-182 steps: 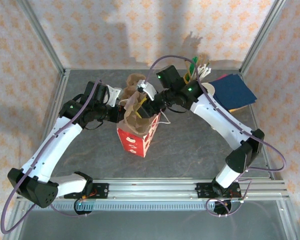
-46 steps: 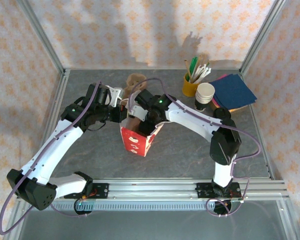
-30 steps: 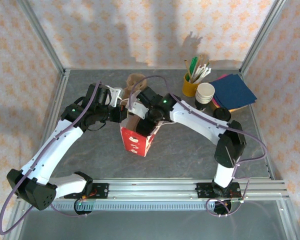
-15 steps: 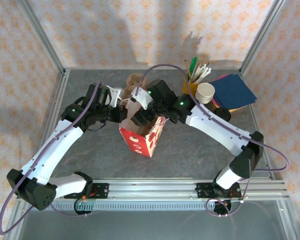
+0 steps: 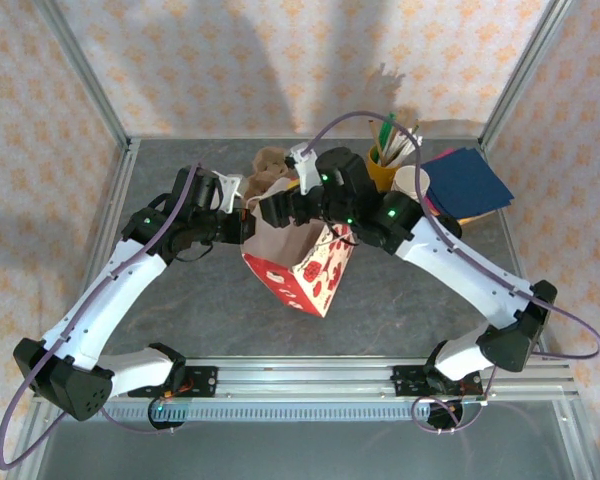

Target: Pack the takeout coffee

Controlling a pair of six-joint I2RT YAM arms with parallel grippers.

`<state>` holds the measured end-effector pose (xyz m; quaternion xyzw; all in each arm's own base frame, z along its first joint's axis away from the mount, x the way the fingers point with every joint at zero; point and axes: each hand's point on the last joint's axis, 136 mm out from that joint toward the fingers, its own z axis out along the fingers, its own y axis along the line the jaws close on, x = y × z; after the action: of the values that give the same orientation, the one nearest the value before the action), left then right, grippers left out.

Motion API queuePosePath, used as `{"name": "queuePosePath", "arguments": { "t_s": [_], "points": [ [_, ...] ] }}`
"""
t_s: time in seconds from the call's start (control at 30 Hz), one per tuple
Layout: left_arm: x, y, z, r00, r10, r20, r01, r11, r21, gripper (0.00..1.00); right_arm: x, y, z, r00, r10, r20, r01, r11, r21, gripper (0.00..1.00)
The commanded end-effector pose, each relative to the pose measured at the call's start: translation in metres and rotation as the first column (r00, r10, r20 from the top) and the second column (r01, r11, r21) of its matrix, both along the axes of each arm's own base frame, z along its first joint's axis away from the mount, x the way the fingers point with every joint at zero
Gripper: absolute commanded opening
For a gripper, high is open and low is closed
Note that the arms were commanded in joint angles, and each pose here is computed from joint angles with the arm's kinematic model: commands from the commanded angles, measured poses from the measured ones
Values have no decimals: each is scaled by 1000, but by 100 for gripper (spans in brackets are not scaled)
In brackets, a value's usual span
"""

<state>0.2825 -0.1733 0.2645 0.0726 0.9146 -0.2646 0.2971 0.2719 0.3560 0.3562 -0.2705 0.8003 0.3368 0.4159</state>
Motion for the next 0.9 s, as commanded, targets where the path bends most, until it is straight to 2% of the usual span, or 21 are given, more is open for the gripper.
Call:
{"name": "queuePosePath", "arguments": {
  "t_s": [0.0, 0.13, 0.27, 0.5, 0.7, 0.87],
  "points": [
    [-1, -1, 12, 999, 8, 40, -6, 999, -37, 0, -2, 12, -2, 1000, 19, -22, -17, 996, 82, 79],
    [-2, -2, 12, 999, 7, 39, -5, 999, -45, 0, 7, 15, -3, 1000, -17, -8, 18, 991, 136, 79],
    [-2, -2, 9, 999, 8, 32, -6, 999, -45, 0, 9, 24, -7, 1000, 8, 5, -9, 985, 170, 78],
    [-3, -3, 5, 1000, -4, 27, 5, 999, -41, 0, 22, 30, -8, 990, -19, 136, -15, 969, 248, 79],
    [-3, -4, 6, 999, -14, 32, 15, 999, -42, 0, 31, 45, -26, 987, 11, 162, -44, 979, 202, 80],
    [-4, -4, 4, 999, -24, 28, 25, 999, -36, 0, 42, 44, -28, 982, -21, 187, -19, 978, 210, 80]
  ]
}}
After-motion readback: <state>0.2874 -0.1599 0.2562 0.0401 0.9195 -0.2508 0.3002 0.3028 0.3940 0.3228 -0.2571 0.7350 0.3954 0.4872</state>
